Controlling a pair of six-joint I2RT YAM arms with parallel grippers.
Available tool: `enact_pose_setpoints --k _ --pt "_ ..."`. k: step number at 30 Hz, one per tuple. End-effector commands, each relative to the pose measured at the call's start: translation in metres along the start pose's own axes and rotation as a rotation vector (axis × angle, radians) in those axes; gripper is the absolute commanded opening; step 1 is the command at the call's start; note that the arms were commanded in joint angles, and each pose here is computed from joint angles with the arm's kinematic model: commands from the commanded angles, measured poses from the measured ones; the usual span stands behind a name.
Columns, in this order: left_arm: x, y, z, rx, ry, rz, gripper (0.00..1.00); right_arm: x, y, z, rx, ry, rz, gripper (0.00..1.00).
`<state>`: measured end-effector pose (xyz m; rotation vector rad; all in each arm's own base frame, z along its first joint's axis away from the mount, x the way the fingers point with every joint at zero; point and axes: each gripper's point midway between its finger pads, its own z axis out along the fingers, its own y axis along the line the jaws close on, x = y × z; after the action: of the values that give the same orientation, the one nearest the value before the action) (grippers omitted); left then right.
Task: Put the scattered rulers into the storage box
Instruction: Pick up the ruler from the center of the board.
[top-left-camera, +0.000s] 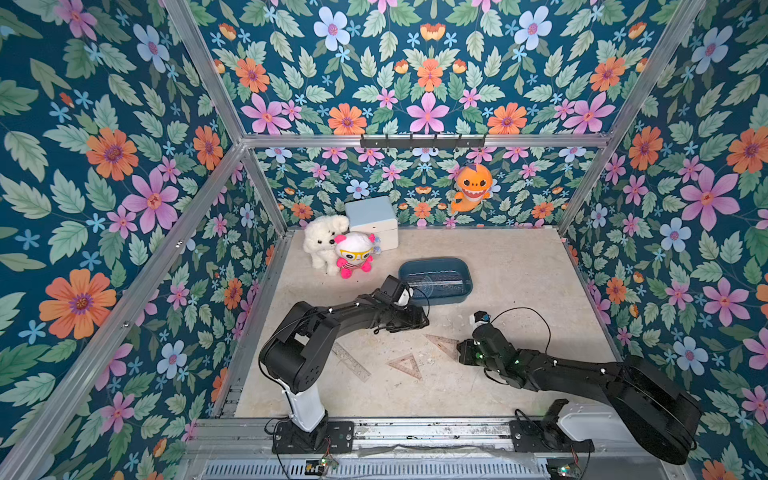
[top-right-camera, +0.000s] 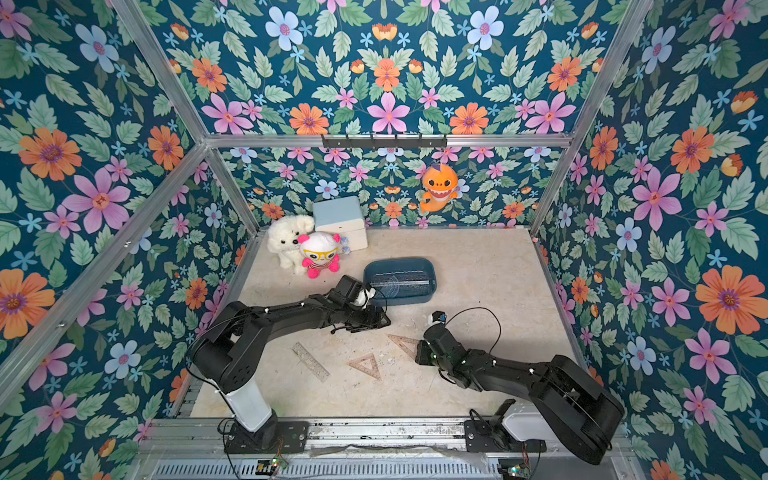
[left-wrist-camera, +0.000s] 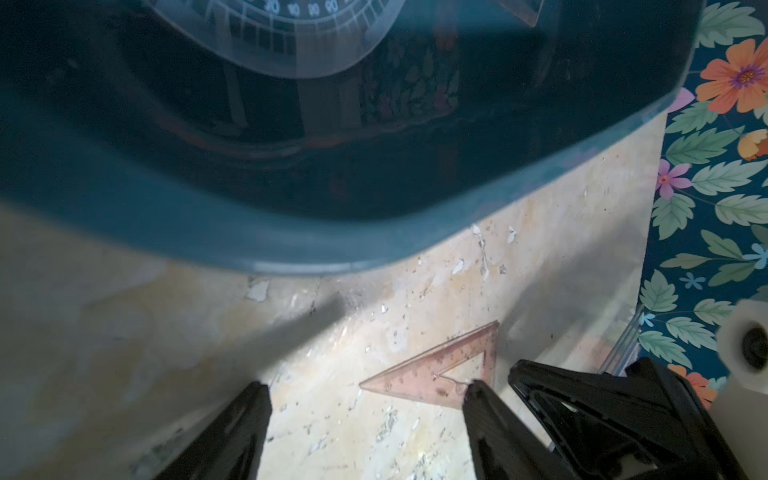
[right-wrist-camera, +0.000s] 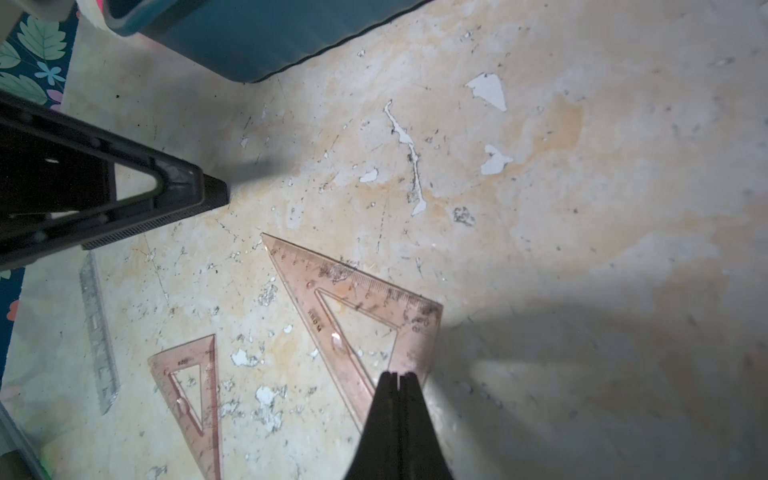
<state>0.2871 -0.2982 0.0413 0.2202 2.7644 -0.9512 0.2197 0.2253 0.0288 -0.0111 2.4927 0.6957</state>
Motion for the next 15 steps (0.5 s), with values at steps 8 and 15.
enact_pose_setpoints --k 8,15 --pt "0.012 0.008 0.007 -0.033 0.046 -0.017 0.78 0.008 0.002 0.004 -0.039 0.018 0.030 0.00" --pt "0.020 0.009 0.014 -0.035 0.076 -0.020 0.78 0.020 -0.009 0.004 -0.030 0.030 0.050 0.00"
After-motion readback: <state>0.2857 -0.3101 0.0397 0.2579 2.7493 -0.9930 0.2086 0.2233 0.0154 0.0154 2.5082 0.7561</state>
